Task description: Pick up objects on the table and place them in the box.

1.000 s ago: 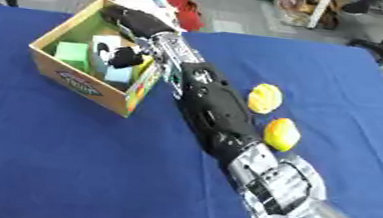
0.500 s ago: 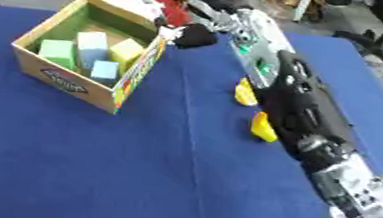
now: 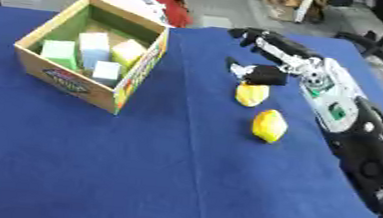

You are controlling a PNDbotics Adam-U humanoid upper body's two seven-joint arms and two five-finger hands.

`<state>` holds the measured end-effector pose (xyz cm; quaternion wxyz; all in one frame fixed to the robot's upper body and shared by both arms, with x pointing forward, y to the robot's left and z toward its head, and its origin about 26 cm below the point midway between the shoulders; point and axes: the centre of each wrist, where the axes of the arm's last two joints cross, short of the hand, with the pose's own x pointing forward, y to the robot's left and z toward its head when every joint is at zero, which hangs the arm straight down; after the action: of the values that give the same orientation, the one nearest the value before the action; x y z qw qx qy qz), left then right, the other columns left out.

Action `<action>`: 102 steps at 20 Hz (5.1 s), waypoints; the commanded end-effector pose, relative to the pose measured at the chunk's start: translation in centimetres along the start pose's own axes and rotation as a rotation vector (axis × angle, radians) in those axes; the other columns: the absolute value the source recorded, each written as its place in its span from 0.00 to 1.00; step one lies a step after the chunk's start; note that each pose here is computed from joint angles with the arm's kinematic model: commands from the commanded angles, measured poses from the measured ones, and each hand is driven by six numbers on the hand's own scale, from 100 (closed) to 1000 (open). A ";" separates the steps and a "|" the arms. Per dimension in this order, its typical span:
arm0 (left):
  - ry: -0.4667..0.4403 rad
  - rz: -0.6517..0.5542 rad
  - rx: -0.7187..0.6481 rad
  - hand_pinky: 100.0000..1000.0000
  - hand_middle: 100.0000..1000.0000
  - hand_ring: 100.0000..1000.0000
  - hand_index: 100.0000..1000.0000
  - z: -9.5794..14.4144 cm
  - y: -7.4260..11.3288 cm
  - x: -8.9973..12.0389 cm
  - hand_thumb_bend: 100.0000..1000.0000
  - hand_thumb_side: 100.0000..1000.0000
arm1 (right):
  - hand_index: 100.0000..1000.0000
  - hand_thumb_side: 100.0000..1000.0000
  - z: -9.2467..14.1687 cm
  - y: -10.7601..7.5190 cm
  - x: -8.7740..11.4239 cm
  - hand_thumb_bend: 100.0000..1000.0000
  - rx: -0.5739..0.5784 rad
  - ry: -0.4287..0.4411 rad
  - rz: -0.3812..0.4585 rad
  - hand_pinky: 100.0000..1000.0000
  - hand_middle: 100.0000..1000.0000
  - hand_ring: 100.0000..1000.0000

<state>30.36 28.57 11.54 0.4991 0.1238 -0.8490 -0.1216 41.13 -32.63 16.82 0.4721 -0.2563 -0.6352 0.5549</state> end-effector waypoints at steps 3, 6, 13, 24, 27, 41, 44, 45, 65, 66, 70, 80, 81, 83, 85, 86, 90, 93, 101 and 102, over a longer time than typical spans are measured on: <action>-0.022 -0.020 0.007 0.65 0.53 0.53 0.76 -0.3 0.7 0.5 0.00 0.67 | 1.00 0.63 0.9 -0.1 -2.7 0.00 0.092 0.119 0.064 0.83 0.97 0.92; -0.021 -0.022 0.009 0.65 0.53 0.53 0.76 -0.3 0.7 0.5 0.00 0.67 | 1.00 0.58 0.9 0.5 -3.5 0.00 0.141 0.175 0.118 0.84 0.98 0.93; -0.021 -0.019 0.008 0.65 0.53 0.53 0.76 -0.3 0.7 0.5 0.00 0.67 | 1.00 0.52 0.7 1.7 -4.9 0.00 0.136 0.289 0.197 0.84 0.99 0.94; -0.024 -0.014 0.007 0.66 0.53 0.53 0.76 -0.3 0.6 0.5 0.00 0.67 | 0.91 0.23 -1.3 3.9 -4.7 0.00 0.161 0.265 0.187 0.77 0.69 0.82; -0.024 -0.013 0.006 0.66 0.53 0.53 0.76 -0.4 0.5 0.5 0.00 0.67 | 0.66 0.00 -1.8 4.2 -4.2 0.00 0.092 0.265 0.242 0.70 0.42 0.70; -0.026 -0.008 0.007 0.65 0.53 0.53 0.76 -0.4 0.5 0.6 0.00 0.66 | 0.27 0.00 -5.3 1.0 0.2 0.00 -0.302 0.159 0.276 0.57 0.11 0.47; -0.028 -0.005 0.002 0.65 0.53 0.53 0.76 -0.5 0.4 0.6 0.00 0.66 | 0.27 0.00 -7.1 -1.0 3.0 0.00 -0.329 0.074 0.259 0.57 0.11 0.47; -0.030 -0.004 0.000 0.65 0.53 0.53 0.76 -0.5 0.4 0.6 0.00 0.66 | 0.27 0.00 -7.8 -1.6 4.0 0.00 -0.330 0.043 0.256 0.57 0.11 0.47; -0.076 0.022 -0.051 0.65 0.53 0.53 0.76 -1.6 -0.5 1.6 0.00 0.66 | 1.00 0.45 -16.9 1.1 14.8 0.00 -0.166 -0.130 0.327 0.84 0.95 0.89; -0.075 0.022 -0.050 0.65 0.53 0.53 0.76 -1.6 -0.5 1.6 0.00 0.66 | 1.00 0.49 -16.9 1.1 14.9 0.00 -0.143 -0.130 0.358 0.85 0.99 0.92; -0.064 0.020 -0.046 0.65 0.53 0.53 0.76 -1.4 -0.4 1.3 0.00 0.66 | 1.00 0.56 -16.3 -0.4 15.0 0.00 -0.141 -0.124 0.440 0.88 1.00 0.96; -0.026 -0.001 -0.014 0.65 0.53 0.53 0.76 -0.5 0.3 0.6 0.00 0.66 | 1.00 0.47 -10.4 -6.0 12.2 0.00 -0.148 -0.277 0.368 0.85 0.95 0.89; -0.024 -0.004 -0.012 0.65 0.53 0.53 0.76 -0.4 0.3 0.5 0.00 0.66 | 1.00 0.47 -9.2 -6.4 11.6 0.00 -0.143 -0.290 0.359 0.84 0.94 0.88; -0.021 -0.010 -0.005 0.65 0.53 0.53 0.76 -0.3 0.5 0.5 0.00 0.66 | 1.00 0.47 -6.8 -6.6 10.2 0.00 -0.124 -0.300 0.323 0.84 0.92 0.87; -0.017 -0.015 0.001 0.65 0.53 0.53 0.76 -0.3 0.6 0.4 0.00 0.66 | 1.00 0.49 -4.5 -6.4 8.9 0.00 -0.103 -0.284 0.286 0.83 0.92 0.86; -0.016 -0.017 0.003 0.65 0.53 0.53 0.76 -0.3 0.6 0.4 0.00 0.67 | 1.00 0.49 -3.3 -6.1 8.1 0.00 -0.096 -0.270 0.268 0.83 0.91 0.86; -0.012 -0.025 0.009 0.65 0.53 0.53 0.76 -0.2 0.8 0.3 0.00 0.67 | 1.00 0.53 0.6 -4.6 5.3 0.00 -0.058 -0.193 0.199 0.83 0.91 0.86; -0.009 -0.027 0.011 0.65 0.53 0.53 0.76 -0.1 0.8 0.2 0.00 0.67 | 1.00 0.57 2.6 -3.2 3.4 0.00 -0.025 -0.128 0.153 0.84 0.92 0.87; -0.008 -0.027 0.015 0.65 0.53 0.53 0.76 -0.1 0.9 0.2 0.00 0.67 | 1.00 0.63 4.5 0.3 -0.1 0.00 0.073 0.020 0.092 0.84 0.97 0.90; -0.009 -0.026 0.015 0.65 0.53 0.53 0.76 -0.1 0.8 0.2 0.00 0.67 | 1.00 0.64 4.4 0.8 -0.4 0.00 0.087 0.037 0.095 0.84 0.97 0.91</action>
<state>30.28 28.84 11.24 0.5048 0.1287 -0.8455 -0.1175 37.14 -33.85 15.31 0.4686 -0.2551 -0.5989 0.5973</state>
